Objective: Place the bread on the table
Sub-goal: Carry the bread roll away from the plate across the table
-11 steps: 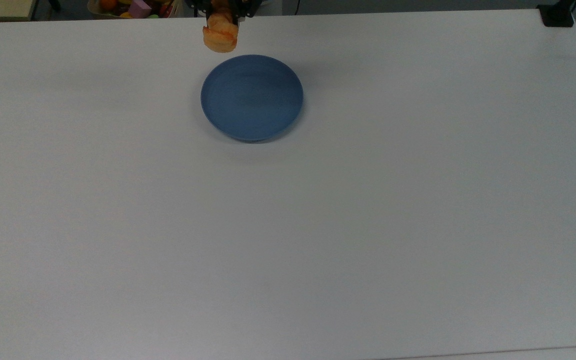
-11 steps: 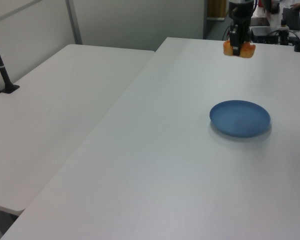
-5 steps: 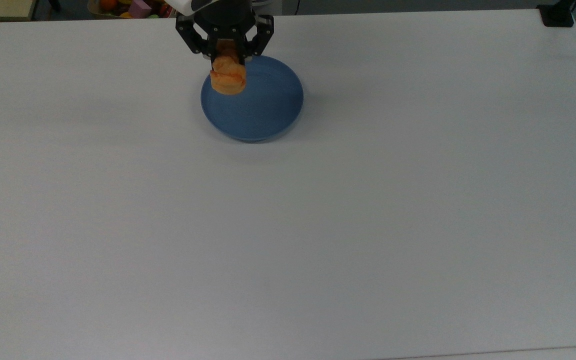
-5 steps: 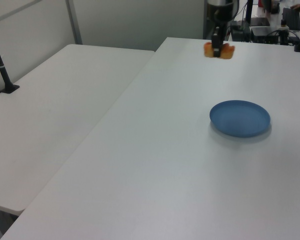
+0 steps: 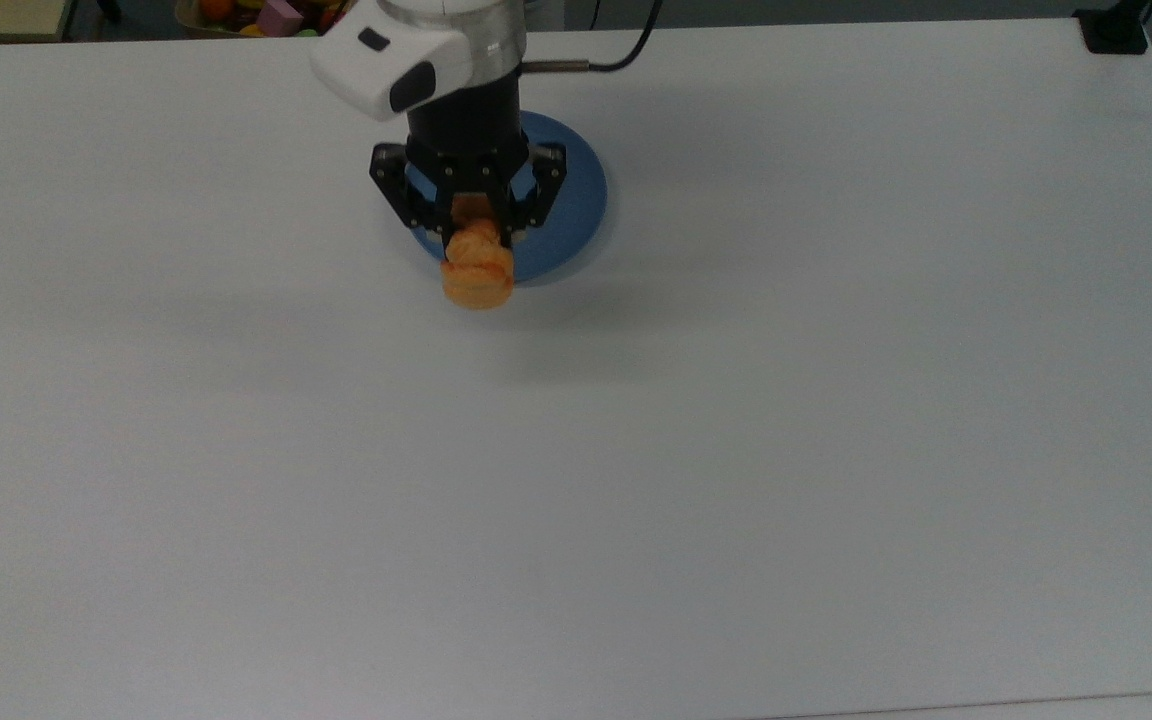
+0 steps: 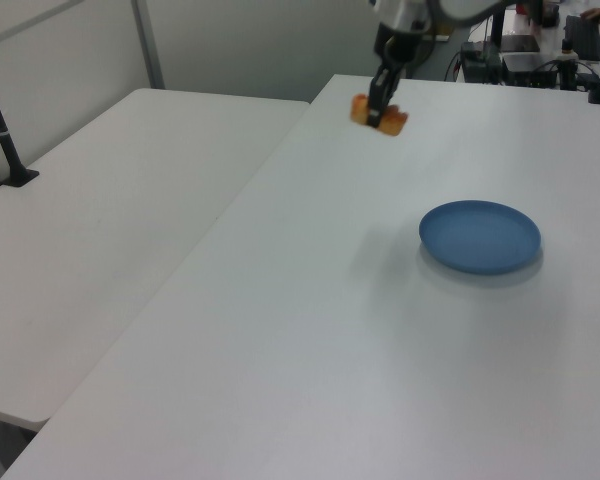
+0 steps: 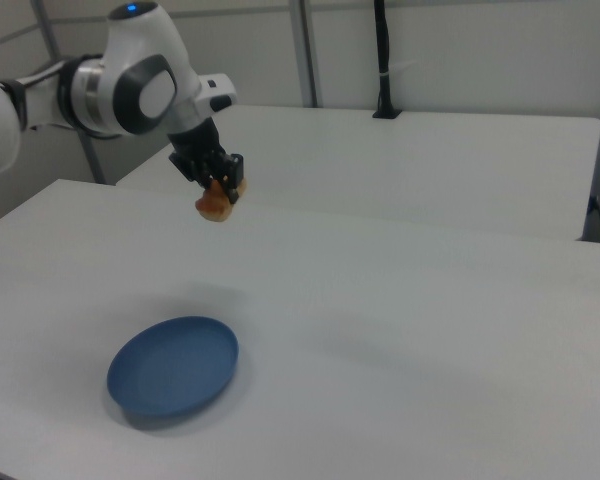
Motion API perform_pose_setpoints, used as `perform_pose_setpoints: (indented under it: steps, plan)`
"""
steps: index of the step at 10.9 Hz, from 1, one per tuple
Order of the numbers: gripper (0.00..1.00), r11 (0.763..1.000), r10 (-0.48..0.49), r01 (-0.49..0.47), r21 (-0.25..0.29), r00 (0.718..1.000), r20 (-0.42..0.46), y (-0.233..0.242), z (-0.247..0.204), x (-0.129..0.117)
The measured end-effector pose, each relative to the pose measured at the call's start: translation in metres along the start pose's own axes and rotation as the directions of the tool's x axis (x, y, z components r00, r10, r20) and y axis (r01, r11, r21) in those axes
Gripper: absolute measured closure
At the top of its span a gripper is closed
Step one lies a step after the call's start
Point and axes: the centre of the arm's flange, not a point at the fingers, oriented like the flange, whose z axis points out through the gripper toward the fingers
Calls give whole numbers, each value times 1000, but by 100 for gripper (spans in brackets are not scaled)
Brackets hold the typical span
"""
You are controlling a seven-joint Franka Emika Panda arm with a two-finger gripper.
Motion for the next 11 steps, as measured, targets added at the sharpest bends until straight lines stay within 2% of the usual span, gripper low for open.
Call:
perform_pose_setpoints:
  steps: [5, 9, 11]
  plan:
    - [56, 1000, -11, 11, -3, 991, -135, -8, 98, 36]
    - [56, 1000, -19, 19, -1, 974, -224, -14, 170, 39]
    - [56, 1000, -27, 28, 1, 971, -239, -19, 205, 34]
